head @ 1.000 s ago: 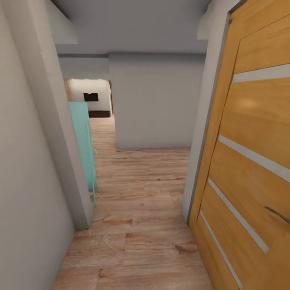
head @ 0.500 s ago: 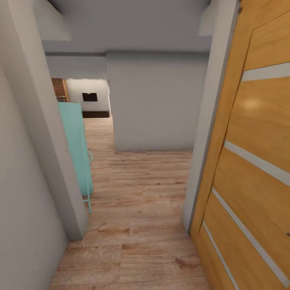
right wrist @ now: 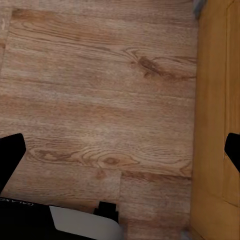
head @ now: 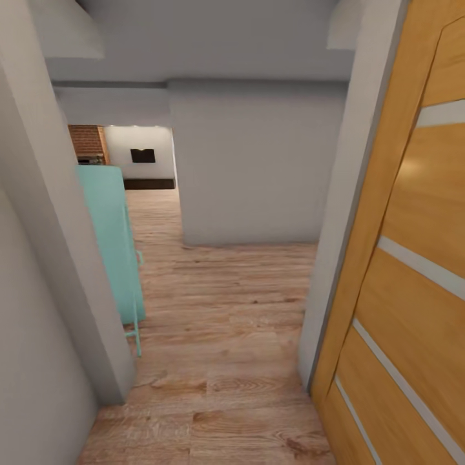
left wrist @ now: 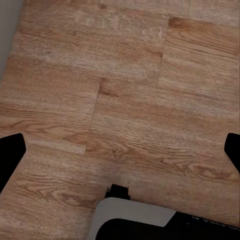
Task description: Move the two storage containers from the living room to the garage. In the garage, place one container on the floor and stack the other container on top of it (either order is fine).
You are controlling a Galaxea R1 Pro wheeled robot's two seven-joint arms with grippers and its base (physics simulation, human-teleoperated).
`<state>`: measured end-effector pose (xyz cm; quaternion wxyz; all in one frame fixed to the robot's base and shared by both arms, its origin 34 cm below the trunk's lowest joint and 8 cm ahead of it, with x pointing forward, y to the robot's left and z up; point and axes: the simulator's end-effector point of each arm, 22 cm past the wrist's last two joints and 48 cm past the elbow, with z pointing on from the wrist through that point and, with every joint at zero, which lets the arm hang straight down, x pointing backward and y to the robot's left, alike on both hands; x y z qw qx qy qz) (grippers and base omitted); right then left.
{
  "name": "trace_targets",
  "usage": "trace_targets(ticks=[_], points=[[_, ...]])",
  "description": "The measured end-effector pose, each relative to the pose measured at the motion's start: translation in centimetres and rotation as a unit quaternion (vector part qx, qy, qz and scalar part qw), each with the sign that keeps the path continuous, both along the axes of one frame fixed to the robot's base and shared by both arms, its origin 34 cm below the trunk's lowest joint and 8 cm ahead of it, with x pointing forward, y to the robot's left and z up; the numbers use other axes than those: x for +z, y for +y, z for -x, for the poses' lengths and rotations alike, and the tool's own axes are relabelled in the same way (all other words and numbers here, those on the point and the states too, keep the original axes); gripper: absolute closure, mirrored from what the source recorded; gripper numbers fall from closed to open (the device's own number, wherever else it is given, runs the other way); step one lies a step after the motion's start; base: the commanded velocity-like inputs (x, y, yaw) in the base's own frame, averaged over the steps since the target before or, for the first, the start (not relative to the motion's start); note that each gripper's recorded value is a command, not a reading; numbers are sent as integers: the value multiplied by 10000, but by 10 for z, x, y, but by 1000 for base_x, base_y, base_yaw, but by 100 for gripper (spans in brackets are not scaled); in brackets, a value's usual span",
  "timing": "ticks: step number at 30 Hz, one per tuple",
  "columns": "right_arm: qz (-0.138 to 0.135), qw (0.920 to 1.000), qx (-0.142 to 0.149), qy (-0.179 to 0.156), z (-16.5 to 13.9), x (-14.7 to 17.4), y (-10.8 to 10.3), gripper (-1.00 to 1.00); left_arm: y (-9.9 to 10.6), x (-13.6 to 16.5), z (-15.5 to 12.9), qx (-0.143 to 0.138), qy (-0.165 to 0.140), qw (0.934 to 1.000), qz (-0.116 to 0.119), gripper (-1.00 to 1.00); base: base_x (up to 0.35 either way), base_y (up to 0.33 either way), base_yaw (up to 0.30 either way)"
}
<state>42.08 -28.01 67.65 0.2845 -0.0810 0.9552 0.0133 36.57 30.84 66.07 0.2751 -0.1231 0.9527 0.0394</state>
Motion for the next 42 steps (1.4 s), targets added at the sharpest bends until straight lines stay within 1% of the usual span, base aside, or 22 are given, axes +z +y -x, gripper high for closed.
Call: trace_targets(ticks=[20,27,36,42], points=[[0,10000,1,0,0,0,0,-100,0,0,0,2,0,10000,0,-100,325,0,3],[0,10000,0,0,0,0,0,-100,0,0,0,4,-1,10000,-2,-100,325,0,89],[-1,10000,1,0,0,0,0,-100,0,0,0,5,0,10000,-4,-100,325,0,15],[0,10000,1,0,0,0,0,-100,0,0,1,16,7,10000,-13,-100,325,0,193]])
